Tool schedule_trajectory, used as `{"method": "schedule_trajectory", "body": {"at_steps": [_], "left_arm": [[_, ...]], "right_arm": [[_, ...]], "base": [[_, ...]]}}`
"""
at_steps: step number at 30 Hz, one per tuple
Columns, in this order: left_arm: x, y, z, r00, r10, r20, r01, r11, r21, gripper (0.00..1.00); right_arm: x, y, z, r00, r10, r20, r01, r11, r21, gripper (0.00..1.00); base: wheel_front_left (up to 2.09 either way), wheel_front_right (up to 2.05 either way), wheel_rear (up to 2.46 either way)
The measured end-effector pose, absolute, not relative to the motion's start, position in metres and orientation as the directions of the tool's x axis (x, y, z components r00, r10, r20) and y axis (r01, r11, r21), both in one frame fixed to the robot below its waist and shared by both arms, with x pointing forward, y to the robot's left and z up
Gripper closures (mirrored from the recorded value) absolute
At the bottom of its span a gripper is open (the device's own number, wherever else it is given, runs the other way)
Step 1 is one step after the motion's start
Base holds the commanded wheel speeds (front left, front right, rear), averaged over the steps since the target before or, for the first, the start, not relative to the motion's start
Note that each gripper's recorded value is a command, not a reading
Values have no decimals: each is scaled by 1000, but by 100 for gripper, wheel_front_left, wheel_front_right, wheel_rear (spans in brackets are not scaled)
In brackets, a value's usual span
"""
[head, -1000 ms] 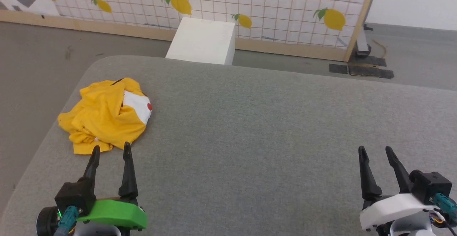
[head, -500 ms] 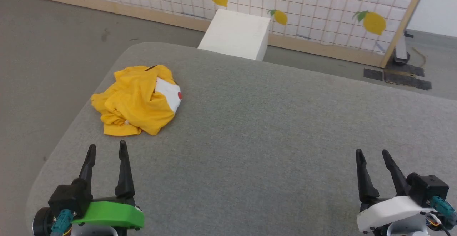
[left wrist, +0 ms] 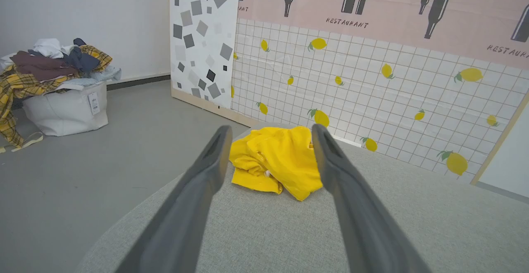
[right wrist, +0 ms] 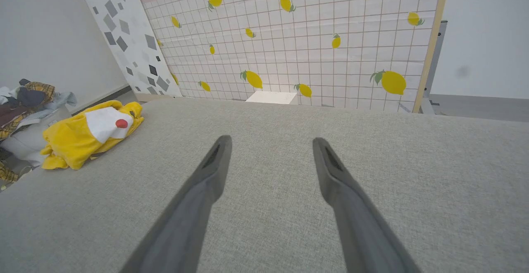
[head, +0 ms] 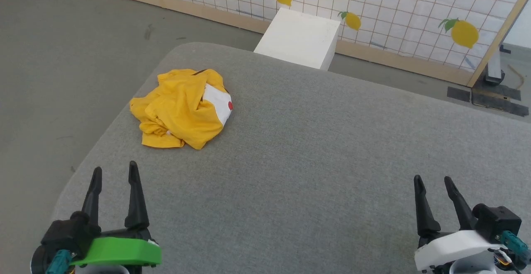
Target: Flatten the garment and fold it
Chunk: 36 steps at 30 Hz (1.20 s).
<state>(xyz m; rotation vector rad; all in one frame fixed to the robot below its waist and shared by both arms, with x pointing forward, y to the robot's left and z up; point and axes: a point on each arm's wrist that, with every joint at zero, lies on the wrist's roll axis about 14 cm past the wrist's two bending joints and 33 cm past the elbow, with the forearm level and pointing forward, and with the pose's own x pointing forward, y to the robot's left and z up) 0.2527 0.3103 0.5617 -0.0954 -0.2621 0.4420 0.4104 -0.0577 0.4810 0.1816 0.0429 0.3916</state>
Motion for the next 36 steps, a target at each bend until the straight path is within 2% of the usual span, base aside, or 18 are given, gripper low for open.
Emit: {"method": "schedule_trajectory", "body": {"at_steps": [6,11,17,21,22,24,28,36], "left_arm": [[252,317,574,857,438,274,-407,899,-162,0],[263,327,612,828,403,391,-373,915,-155,0],[293,343,678,833,251,494,-306,951,32,0],[323,354,715,838,212,502,-246,969,2,0],[331,359,719,845,215,490,-236,971,-20,0],[347,365,718,886,191,423,-235,971,53,0],[379,379,702,944,185,275,-218,971,94,0],[442,390,664,984,172,34,-174,982,71,0]], "right_arm": [[413,-64,476,931,364,-14,-355,915,194,0],[416,-69,472,938,346,-16,-337,921,197,0],[422,-76,465,946,324,-26,-312,928,201,0],[424,-80,459,949,314,-38,-302,933,194,0],[424,-81,457,949,313,-43,-299,935,192,0],[424,-81,453,948,313,-52,-299,935,190,0],[429,-85,450,952,301,-54,-287,940,186,0],[442,-108,437,968,241,-73,-227,961,161,0]], "base": [[0,0,0],[0,0,0],[0,0,0],[0,0,0],[0,0,0],[0,0,0],[0,0,0],[0,0,0]]}}
